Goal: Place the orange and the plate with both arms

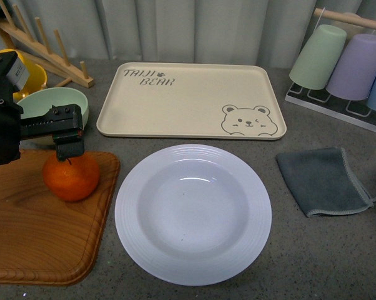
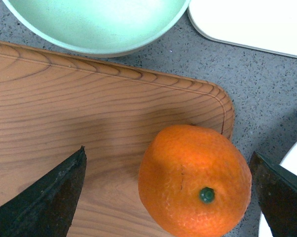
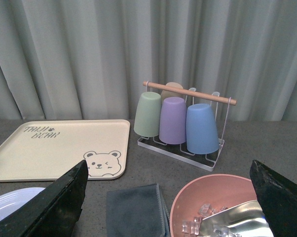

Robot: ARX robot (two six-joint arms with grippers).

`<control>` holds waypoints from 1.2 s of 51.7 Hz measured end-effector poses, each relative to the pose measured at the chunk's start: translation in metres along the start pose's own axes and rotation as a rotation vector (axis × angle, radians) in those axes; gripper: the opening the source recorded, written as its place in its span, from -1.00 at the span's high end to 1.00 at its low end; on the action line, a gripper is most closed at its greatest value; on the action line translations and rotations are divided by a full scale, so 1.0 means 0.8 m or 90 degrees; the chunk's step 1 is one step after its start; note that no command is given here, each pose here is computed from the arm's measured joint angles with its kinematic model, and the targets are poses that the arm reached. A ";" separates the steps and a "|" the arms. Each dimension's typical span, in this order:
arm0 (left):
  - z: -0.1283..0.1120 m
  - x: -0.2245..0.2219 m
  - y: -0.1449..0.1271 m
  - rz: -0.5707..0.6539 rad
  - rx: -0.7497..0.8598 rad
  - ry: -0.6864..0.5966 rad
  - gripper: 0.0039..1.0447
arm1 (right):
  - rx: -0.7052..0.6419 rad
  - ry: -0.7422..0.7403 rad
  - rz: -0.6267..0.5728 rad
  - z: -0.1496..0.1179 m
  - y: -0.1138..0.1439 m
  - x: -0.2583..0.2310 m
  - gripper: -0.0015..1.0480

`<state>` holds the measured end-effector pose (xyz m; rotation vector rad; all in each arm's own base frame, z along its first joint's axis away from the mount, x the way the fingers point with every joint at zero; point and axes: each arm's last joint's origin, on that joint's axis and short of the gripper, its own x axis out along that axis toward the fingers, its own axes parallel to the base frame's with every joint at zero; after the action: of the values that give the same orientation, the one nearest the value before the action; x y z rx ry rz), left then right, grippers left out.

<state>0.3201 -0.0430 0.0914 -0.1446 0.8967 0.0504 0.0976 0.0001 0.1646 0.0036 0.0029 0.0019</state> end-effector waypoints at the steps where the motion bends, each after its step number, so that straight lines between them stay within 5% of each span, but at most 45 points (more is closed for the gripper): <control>1: 0.000 0.001 0.000 0.000 0.001 0.000 -0.88 | 0.000 0.000 0.000 0.000 0.000 0.000 -0.83; 62: -0.015 0.024 -0.008 -0.018 0.014 0.064 -0.88 | 0.000 0.000 0.000 0.000 0.000 0.000 -0.83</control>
<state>0.3236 -0.0512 0.0700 -0.1405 0.9948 0.0071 0.0976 0.0001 0.1646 0.0036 0.0029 0.0019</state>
